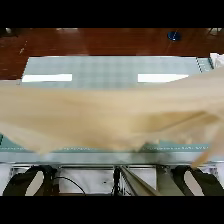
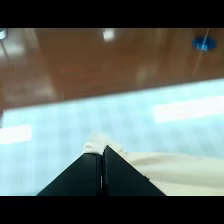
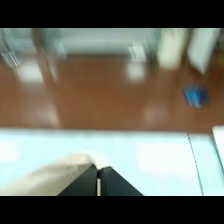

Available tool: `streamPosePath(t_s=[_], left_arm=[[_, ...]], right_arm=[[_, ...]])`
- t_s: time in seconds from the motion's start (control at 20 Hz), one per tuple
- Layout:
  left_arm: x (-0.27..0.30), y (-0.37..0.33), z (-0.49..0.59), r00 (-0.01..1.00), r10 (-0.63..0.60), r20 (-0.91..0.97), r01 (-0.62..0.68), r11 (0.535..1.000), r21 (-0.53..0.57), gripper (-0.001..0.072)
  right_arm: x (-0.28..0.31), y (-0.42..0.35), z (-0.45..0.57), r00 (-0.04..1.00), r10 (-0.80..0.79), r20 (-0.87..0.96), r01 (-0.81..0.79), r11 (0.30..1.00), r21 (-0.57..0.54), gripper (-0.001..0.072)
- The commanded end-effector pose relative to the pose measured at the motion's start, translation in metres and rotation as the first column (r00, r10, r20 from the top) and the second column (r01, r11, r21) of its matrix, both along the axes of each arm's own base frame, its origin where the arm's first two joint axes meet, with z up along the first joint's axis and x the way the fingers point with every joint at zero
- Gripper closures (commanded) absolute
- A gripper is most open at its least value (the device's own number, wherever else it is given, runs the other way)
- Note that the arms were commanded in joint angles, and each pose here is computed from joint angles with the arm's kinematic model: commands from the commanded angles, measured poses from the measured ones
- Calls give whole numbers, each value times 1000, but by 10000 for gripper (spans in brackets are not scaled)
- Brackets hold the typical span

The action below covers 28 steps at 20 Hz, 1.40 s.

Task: Fold the shirts.

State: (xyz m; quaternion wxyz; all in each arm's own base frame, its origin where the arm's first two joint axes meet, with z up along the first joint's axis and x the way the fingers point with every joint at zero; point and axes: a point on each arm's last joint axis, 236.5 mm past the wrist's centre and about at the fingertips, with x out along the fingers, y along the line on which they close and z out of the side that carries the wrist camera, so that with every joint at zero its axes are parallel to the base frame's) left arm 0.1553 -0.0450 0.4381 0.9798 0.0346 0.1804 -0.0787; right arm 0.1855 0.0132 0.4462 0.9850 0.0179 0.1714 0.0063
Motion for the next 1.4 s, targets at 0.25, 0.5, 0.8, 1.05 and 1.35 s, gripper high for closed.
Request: streamPosePath(t_s=[0.25,0.5,0.8,1.05,1.35], left_arm=[[105,24,-157,897,15,-441,-58,995,-85,683],[209,20,-223,887,-78,-455,-1,985,-172,683],[302,36,-266,917,-40,-397,-61,969,-239,682],[333,34,-320,886,-43,-462,-87,963,-255,682],[350,3,-376,843,-106,-528,-26,972,-236,682]], right_arm=[[125,-25,-156,832,87,-548,-38,994,100,696],[237,-14,-225,794,245,-557,-122,961,248,696],[309,-31,-251,863,198,-464,-81,962,259,696],[324,-31,-297,814,216,-539,-64,956,286,696],[342,11,-371,717,258,-647,-115,960,256,696]])
